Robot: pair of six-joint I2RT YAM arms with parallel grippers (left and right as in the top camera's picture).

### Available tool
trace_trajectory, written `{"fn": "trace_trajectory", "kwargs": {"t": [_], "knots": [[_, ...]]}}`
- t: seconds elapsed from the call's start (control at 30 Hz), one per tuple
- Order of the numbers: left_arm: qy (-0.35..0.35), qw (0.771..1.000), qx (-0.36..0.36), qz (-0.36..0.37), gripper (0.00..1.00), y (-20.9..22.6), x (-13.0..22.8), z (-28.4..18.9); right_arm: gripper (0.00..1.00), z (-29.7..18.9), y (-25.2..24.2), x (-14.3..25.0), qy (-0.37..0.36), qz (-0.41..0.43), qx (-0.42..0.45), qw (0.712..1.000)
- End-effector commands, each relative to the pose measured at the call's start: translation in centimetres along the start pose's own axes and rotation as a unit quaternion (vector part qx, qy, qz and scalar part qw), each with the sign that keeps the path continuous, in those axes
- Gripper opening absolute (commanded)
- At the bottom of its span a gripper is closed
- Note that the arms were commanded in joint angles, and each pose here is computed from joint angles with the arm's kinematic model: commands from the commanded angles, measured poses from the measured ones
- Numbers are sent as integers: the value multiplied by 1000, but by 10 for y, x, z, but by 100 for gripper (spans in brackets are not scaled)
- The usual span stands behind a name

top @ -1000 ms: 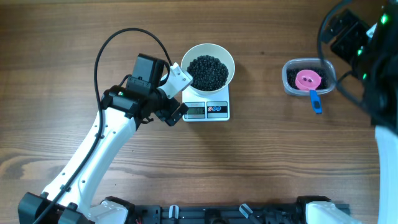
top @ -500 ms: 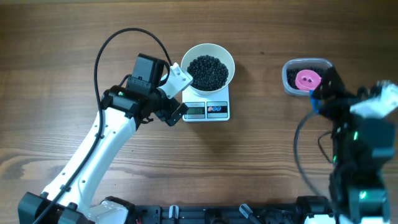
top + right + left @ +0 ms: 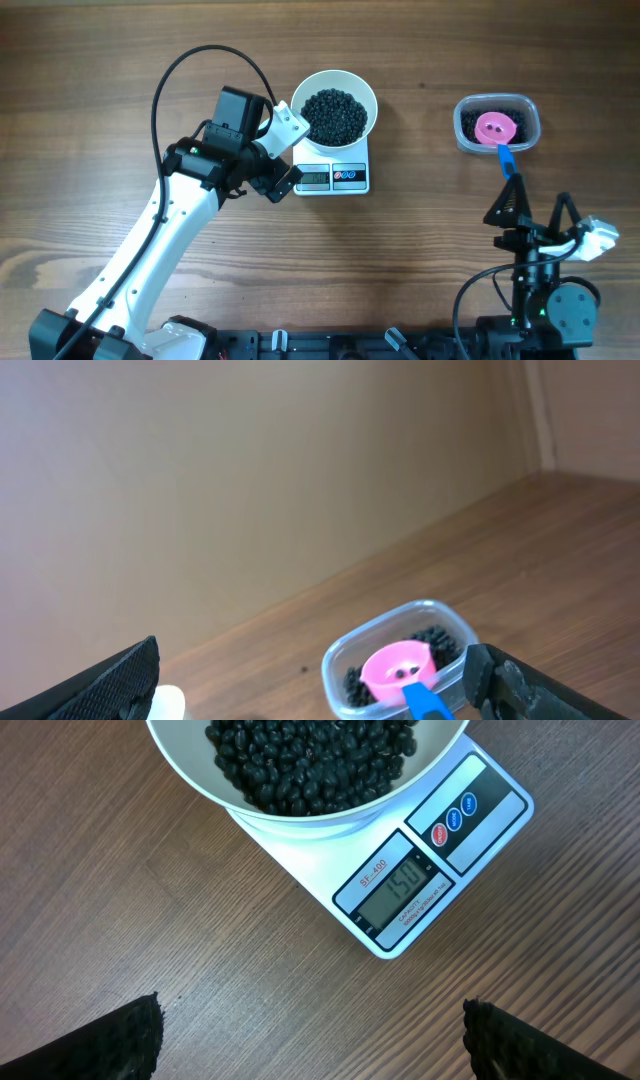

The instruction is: Scoop item into bowl and weigh 150g on scale

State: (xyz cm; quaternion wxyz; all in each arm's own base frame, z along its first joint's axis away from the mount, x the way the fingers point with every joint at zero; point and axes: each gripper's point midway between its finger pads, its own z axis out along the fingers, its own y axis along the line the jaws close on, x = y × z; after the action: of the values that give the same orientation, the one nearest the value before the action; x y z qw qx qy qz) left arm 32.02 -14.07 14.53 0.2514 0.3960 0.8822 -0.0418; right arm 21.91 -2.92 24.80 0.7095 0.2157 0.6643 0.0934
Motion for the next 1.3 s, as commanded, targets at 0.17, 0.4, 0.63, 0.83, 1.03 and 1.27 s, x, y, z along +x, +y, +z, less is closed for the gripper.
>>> {"fn": "trace_trajectory", "kwargs": {"t": [0.17, 0.4, 0.63, 0.83, 1.03, 1.27], "knots": [[-5, 1000, 5, 8, 100, -1, -1, -2, 100, 6, 7, 41, 48, -14, -45, 998], [-5, 1000, 5, 8, 100, -1, -1, -2, 100, 15, -8, 79, 71, -18, -34, 997], [-5, 1000, 5, 8, 100, -1, -1, -2, 100, 15, -6, 82, 72, -54, -44, 995], [-5, 1000, 5, 8, 100, -1, -1, -2, 100, 17, 6, 83, 59, -66, -84, 992], [-5, 1000, 5, 8, 100, -1, -1, -2, 100, 18, 4, 89, 61, -220, -90, 969], [-5, 1000, 5, 8, 100, -1, -1, -2, 100, 18, 4, 90, 61, -221, -91, 969]]}}
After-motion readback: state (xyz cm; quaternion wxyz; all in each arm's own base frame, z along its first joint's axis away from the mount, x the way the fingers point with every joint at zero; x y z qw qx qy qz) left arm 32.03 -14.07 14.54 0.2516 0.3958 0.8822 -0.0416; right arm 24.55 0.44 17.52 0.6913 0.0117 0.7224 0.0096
